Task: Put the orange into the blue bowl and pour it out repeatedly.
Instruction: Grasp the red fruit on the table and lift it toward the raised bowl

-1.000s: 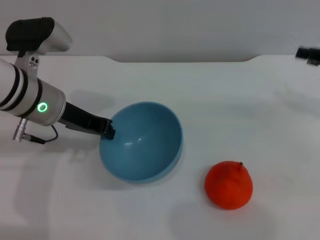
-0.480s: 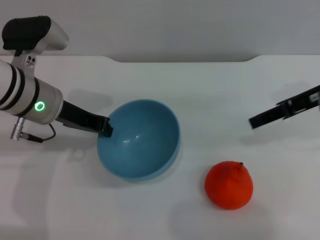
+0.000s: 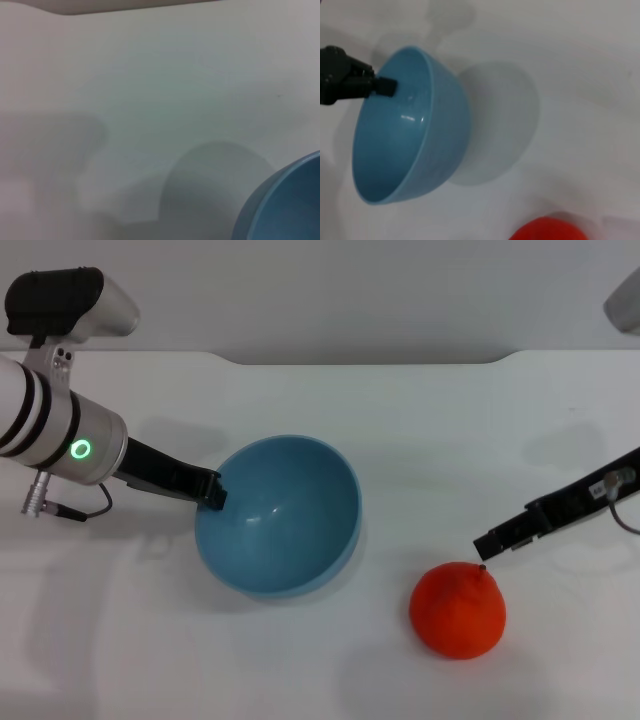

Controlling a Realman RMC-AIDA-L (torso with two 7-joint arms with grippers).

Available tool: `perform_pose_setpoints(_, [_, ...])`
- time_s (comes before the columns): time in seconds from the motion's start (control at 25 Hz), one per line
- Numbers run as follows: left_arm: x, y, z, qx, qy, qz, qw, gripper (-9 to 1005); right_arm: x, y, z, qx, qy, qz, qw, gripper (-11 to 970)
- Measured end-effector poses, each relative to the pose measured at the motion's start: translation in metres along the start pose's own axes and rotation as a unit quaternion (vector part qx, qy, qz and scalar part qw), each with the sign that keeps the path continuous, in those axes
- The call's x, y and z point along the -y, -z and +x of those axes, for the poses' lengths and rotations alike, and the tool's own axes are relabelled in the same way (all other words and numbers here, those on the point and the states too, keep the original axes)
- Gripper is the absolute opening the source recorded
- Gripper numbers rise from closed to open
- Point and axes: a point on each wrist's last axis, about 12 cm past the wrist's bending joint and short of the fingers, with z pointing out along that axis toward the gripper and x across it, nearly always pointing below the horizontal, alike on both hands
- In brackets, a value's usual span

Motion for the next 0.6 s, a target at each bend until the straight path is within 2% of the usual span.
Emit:
perform_pose_setpoints(0.28, [-0.001,0.001,-0.003,-0.021,-0.021,-0.034,0.999,-1,0.002,-0.015,0.005,-0.016,-0.010,-0.016,1.000,451])
perform_pose_setpoints(0.6, [0.001,0.002,-0.004,-0.026,-0.027,-0.037,0.999,-2,0.000,-0.042,0.000,-0.037,-0.002,-0.005,0.999,447])
